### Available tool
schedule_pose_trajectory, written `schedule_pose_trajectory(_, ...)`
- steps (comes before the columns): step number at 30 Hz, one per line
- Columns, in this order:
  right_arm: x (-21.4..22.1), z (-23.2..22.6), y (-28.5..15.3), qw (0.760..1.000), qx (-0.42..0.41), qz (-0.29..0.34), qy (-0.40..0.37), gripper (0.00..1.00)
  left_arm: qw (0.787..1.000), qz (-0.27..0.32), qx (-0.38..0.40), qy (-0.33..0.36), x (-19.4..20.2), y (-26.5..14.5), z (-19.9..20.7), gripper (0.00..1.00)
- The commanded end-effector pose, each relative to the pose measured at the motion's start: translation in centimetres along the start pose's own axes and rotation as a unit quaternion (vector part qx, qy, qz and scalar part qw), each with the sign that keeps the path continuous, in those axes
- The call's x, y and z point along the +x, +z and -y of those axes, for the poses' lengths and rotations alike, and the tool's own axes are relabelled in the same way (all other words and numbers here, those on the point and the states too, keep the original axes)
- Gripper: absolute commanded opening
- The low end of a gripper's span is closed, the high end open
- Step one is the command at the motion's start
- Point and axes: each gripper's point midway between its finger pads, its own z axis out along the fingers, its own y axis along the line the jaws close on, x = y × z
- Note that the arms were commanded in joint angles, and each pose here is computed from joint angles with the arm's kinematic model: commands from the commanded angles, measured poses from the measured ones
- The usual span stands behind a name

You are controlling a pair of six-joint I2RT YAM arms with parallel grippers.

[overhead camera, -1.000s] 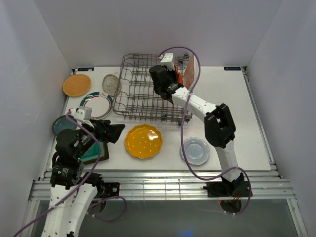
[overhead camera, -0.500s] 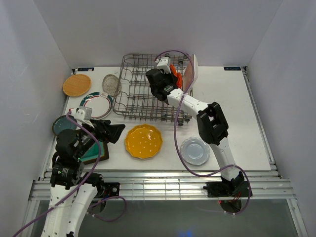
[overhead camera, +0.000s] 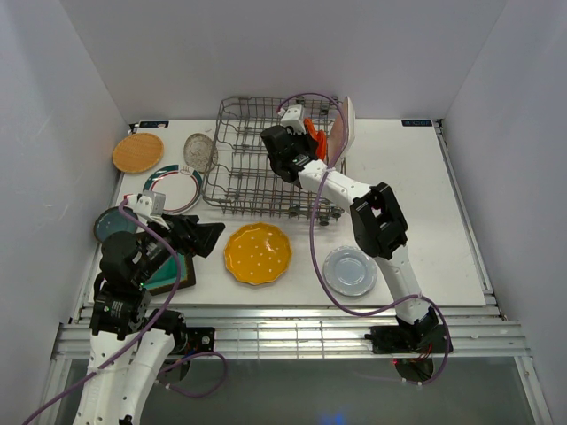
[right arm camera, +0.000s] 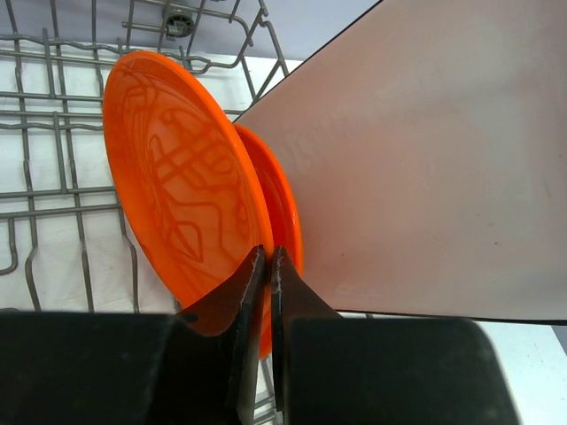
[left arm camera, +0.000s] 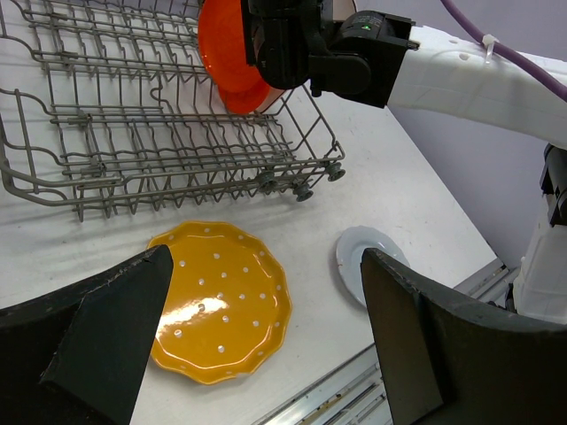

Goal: Load the plates into the dish rack
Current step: Insert the plate into the dish rack.

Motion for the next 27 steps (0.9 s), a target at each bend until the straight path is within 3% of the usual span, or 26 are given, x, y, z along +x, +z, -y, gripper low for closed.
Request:
schedule_pose_trajectory(1,-1.9,0.5,-0.4,0.998,0.005,0.01,0.056,0.08,1.0,0.006,0.011,0.008,-0.2,-0.1,0.4,0.98)
schedule_pose_trajectory(18,0.1,-0.7,-1.3,0.995,-0.052,-0.031,0.074,0.09,1.0,0.007,0.013,0.009,-0.2,-0.1,0.5,0.98)
schedule_pose_trajectory(27,0.2,-0.6,-2.0,0.993,-0.069,-0.043,0.083,0.19,1.0,0.007,0.014,0.009,-0.2,-0.2,0.6,0.98)
